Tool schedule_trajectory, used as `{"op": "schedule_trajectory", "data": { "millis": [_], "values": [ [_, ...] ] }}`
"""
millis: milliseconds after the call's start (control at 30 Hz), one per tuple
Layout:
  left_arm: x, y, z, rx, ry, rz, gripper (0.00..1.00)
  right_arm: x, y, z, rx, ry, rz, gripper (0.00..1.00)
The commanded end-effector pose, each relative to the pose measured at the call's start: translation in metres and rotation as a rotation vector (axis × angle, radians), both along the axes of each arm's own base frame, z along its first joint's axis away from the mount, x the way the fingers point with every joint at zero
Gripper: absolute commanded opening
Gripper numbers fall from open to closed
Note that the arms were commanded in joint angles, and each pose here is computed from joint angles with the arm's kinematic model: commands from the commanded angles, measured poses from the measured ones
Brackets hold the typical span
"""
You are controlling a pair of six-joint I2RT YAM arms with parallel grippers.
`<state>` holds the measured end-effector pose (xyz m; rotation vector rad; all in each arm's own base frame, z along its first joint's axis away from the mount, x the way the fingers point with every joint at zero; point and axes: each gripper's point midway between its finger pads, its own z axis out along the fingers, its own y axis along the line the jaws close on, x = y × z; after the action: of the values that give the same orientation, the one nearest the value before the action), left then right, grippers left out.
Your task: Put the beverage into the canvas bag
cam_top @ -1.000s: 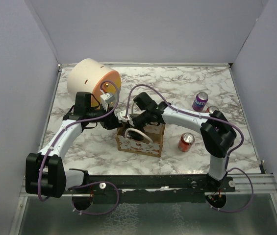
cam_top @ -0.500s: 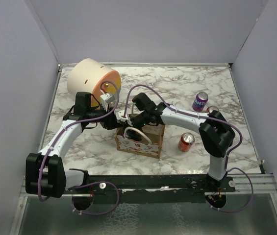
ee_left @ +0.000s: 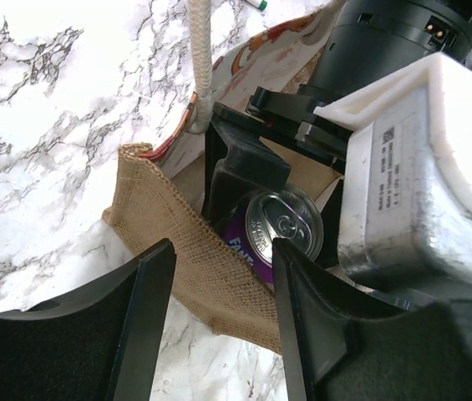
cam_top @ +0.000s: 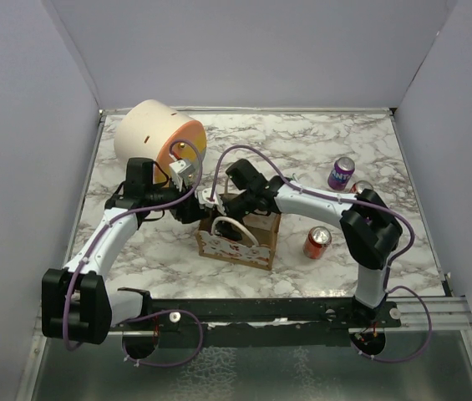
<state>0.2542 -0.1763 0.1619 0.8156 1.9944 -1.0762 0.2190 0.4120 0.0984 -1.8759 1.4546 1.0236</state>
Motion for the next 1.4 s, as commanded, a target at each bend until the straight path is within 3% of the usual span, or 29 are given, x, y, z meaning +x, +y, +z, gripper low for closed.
{"op": "schedule_trajectory", "data": {
  "millis": [0, 200, 633, 1367],
  "values": [
    [-0.003, 0.001, 0.005, 0.006, -0.041, -0.012, 0.54, 0.003, 0.009, 0.049, 0.097, -0.088, 0.004, 0.74],
    [-0.006, -0.001, 0.015, -0.016, -0.057, -0.045, 0.58, 0.004, 0.004, 0.068, 0.115, -0.133, -0.014, 0.83],
    [-0.008, 0.000, 0.032, -0.013, -0.118, -0.060, 0.62, 0.015, -0.008, 0.103, 0.123, -0.227, -0.098, 0.83],
    [-0.046, -0.008, 0.034, -0.088, -0.175, -0.239, 0.57, 0.039, -0.018, 0.048, -0.025, -0.262, -0.186, 0.82]
  ]
}}
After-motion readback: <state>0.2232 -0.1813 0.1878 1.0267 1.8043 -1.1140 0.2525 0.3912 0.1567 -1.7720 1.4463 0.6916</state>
